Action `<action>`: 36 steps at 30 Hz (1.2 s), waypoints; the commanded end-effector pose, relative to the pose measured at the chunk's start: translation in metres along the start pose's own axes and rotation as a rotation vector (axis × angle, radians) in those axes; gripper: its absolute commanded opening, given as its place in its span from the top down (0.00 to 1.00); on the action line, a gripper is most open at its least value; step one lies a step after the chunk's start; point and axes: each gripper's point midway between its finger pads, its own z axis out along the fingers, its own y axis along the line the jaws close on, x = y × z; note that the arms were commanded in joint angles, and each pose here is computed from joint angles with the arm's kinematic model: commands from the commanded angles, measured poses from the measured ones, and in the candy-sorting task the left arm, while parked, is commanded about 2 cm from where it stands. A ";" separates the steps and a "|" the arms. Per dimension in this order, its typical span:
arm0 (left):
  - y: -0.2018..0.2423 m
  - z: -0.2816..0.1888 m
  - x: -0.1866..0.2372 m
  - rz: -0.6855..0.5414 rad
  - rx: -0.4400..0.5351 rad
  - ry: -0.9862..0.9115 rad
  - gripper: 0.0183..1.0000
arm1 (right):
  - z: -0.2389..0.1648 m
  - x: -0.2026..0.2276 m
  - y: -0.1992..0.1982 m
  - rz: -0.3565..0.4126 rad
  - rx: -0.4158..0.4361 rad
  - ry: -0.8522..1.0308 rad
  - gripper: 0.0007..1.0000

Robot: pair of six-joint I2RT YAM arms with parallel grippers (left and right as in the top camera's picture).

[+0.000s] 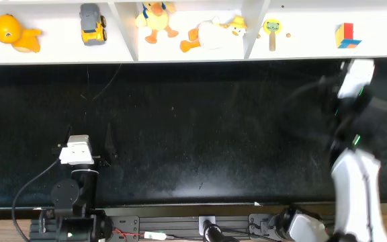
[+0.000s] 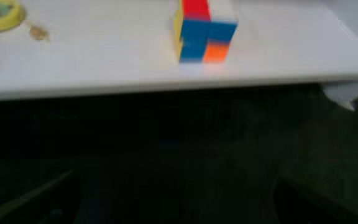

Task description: Store Toys

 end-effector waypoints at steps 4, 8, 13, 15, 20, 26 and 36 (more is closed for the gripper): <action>-0.003 0.000 -0.001 -0.007 0.016 -0.007 0.00 | -0.048 0.046 0.083 0.009 -0.177 -0.146 0.00; -0.003 0.000 -0.001 -0.007 0.016 -0.007 0.00 | -0.071 0.055 0.111 -0.040 -0.259 -0.237 0.01; -0.003 0.000 -0.001 -0.007 0.016 -0.007 0.00 | -0.086 0.063 0.103 -0.029 -0.230 -0.361 0.00; -0.003 -0.001 -0.001 -0.007 0.016 -0.007 0.00 | -0.091 0.067 0.102 -0.024 -0.230 -0.360 0.00; -0.003 0.000 -0.001 -0.007 0.016 -0.007 0.00 | -0.107 0.053 0.094 0.007 -0.199 -0.447 0.00; -0.003 0.000 -0.001 -0.007 0.016 -0.007 0.00 | -0.121 0.038 0.090 0.011 -0.191 -0.538 0.01; -0.003 0.000 -0.001 -0.007 0.016 -0.007 0.00 | -0.122 0.037 0.090 0.011 -0.190 -0.541 0.00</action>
